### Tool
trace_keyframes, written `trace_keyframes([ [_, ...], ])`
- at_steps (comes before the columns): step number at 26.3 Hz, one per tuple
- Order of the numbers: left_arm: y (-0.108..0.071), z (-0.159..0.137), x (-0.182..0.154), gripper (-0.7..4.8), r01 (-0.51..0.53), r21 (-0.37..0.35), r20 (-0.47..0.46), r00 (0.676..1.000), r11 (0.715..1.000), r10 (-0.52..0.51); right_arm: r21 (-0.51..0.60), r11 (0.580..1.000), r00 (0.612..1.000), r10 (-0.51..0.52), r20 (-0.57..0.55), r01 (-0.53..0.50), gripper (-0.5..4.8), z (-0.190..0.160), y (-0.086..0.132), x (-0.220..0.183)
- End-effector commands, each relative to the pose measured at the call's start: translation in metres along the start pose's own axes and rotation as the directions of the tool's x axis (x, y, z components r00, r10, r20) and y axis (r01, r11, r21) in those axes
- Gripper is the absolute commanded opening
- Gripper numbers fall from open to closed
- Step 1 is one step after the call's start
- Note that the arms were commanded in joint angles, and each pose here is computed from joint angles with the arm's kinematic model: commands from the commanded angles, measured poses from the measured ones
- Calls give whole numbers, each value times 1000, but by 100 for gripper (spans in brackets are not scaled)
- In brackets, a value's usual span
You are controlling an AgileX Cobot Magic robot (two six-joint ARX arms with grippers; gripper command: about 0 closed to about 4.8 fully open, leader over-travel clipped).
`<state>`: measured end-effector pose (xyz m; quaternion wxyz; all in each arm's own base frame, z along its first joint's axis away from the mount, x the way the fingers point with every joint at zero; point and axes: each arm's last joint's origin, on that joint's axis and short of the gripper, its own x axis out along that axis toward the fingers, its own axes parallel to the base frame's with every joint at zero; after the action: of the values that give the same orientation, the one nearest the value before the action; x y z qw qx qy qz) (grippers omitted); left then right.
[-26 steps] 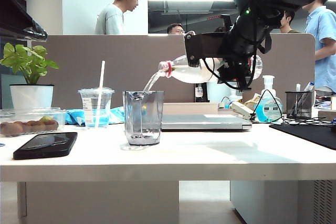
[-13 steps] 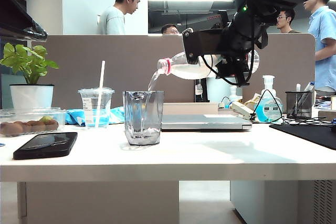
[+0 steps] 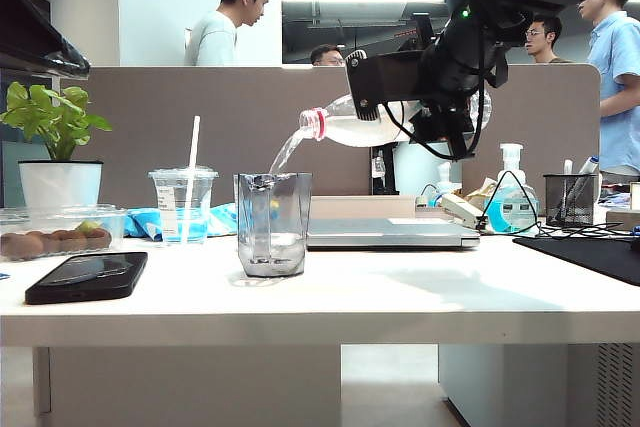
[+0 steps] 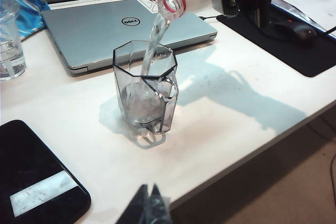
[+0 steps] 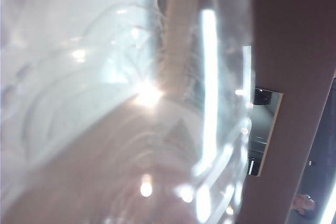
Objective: Pick up the mineral water bottle on the table and pour water into the mug until it's half full.
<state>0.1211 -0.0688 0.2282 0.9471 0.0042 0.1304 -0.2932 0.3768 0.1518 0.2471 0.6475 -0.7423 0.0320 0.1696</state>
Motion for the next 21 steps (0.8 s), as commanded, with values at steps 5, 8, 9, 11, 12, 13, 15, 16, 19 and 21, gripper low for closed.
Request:
trace_keyframes([
  [5,0,3,-1,-3,2,4,19,1000,1000,-2,-23,995,996,-93,-4,93,242,0,-13,-3],
  [8,0,3,-1,-4,2,3,19,1000,1000,-2,-21,994,994,-105,-6,104,242,0,-15,-3],
  [9,0,3,-1,-4,2,4,19,1000,1000,-2,-21,994,995,-104,-6,104,242,0,-15,-3],
  [11,0,3,-1,-4,2,3,19,1000,1000,-2,-21,994,994,-106,-6,106,242,0,-15,-3],
  [12,0,3,-1,-4,2,4,19,1000,1000,-2,-21,994,994,-106,-6,106,242,0,-15,-3],
  [13,0,3,-1,-4,2,4,19,1000,1000,-2,-21,994,994,-106,-6,106,242,0,-15,-3],
  [15,0,3,-1,-4,2,3,19,1000,1000,-2,-21,994,994,-106,-7,106,242,0,-15,-3],
  [16,0,3,-1,-4,2,3,19,1000,1000,-2,-21,994,994,-106,-9,106,242,-1,-15,-3],
  [19,0,3,-1,-4,2,3,19,1000,1000,-2,-21,994,994,-107,-9,107,242,-1,-15,-3],
  [21,0,3,-1,-4,2,4,19,1000,1000,-2,-20,994,994,-109,-8,109,242,-1,-15,-3],
])
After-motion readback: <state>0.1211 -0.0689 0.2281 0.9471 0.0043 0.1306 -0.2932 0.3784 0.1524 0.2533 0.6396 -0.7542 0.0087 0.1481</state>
